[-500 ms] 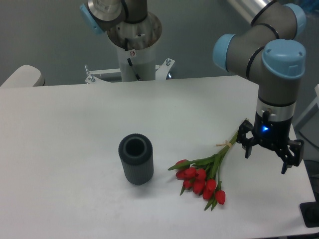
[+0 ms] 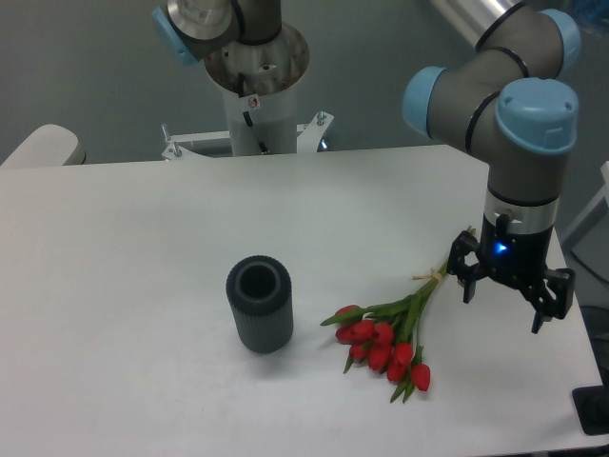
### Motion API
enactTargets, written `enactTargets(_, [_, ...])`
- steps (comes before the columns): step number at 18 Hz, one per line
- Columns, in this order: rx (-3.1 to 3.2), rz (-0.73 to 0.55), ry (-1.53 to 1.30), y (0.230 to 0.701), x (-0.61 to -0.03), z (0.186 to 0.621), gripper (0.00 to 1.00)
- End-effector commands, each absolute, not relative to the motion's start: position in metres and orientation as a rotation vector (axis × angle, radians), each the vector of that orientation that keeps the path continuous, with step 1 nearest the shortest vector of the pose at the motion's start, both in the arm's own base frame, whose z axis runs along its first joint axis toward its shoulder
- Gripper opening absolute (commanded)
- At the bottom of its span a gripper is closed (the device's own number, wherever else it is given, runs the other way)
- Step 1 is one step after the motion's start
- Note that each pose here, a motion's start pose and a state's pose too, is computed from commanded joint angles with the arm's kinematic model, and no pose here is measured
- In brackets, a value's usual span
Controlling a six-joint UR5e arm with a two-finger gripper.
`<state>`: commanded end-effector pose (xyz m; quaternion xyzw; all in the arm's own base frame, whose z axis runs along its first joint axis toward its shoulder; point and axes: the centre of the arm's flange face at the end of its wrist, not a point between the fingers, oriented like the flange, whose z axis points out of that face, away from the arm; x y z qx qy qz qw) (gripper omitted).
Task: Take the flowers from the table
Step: 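Move the open gripper over the stems of the red tulip bunch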
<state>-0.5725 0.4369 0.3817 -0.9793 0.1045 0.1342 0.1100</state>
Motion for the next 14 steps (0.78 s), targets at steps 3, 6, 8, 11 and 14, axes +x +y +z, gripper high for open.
enactTargets(3, [-2.990, 0.401, 0.265, 0.427, -0.570, 0.360, 1.00])
enactTargets(6, [-3.048, 0.381, 0.235, 0.420, -0.565, 0.341, 1.00])
enactTargets(8, [-3.062, 0.349, 0.165, 0.420, -0.563, 0.327, 1.00])
enactTargets(11, [-3.072, 0.267, 0.049, 0.418, -0.554, 0.303, 1.00])
enactTargets(14, [-3.092, 0.200, 0.036, 0.413, -0.544, 0.279, 1.00])
